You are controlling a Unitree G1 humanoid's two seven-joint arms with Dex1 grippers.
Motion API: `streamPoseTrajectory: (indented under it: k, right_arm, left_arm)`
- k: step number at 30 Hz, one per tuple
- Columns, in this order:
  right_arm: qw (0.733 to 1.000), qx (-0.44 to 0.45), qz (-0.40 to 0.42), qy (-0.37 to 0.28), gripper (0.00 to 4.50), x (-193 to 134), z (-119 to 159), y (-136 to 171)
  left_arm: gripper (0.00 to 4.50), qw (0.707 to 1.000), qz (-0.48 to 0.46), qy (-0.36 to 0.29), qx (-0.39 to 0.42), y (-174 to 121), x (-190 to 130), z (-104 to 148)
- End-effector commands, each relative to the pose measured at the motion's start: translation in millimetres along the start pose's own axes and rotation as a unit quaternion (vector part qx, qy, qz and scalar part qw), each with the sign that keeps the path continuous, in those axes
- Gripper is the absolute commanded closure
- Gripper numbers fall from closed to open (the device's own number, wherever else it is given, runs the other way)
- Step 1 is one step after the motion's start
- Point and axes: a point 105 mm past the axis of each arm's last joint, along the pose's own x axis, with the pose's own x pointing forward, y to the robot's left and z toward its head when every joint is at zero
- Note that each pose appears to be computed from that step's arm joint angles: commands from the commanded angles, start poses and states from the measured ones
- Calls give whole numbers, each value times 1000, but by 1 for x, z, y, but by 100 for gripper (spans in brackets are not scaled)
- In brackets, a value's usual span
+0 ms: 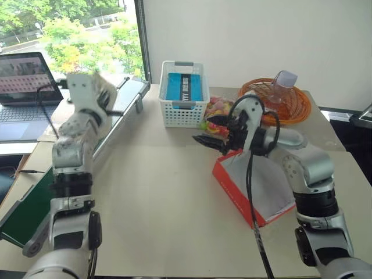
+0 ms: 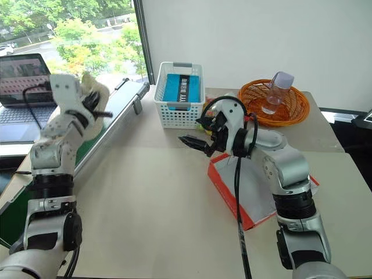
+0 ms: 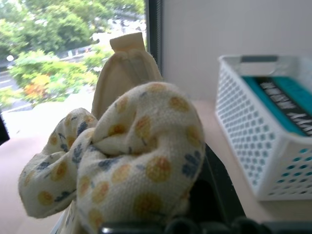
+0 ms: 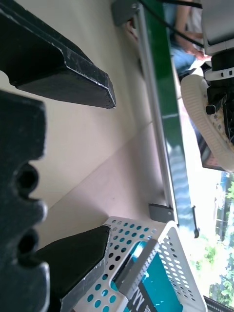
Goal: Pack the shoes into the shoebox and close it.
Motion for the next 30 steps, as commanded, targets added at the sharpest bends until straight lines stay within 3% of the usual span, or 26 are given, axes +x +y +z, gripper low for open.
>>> streamPoseTrajectory:
  k: [1,5,9,20,28,30]
  right_arm:
    - [994,48,-56,-84,0,-12,37,-18]
    - [955,202,-132,-175,0,-27,58,-54]
    - [928,277,-175,-180,0,-38,50,-70]
    - [911,316,-184,-192,0,-46,47,-62]
    - [910,324,-178,-190,0,-45,48,-60]
    - [909,331,-165,-193,53,-42,49,-57]
  left_arm:
    - [443,989,-134,-69,0,-62,0,45]
    - [443,969,-233,-78,-22,-109,-4,51]
    - [443,952,-294,-80,-32,-144,-4,51]
    - [443,924,-366,-82,-69,-197,-10,49]
    - [443,921,-372,-84,-79,-207,-12,48]
    - [450,922,-370,-88,-80,-206,-10,51]
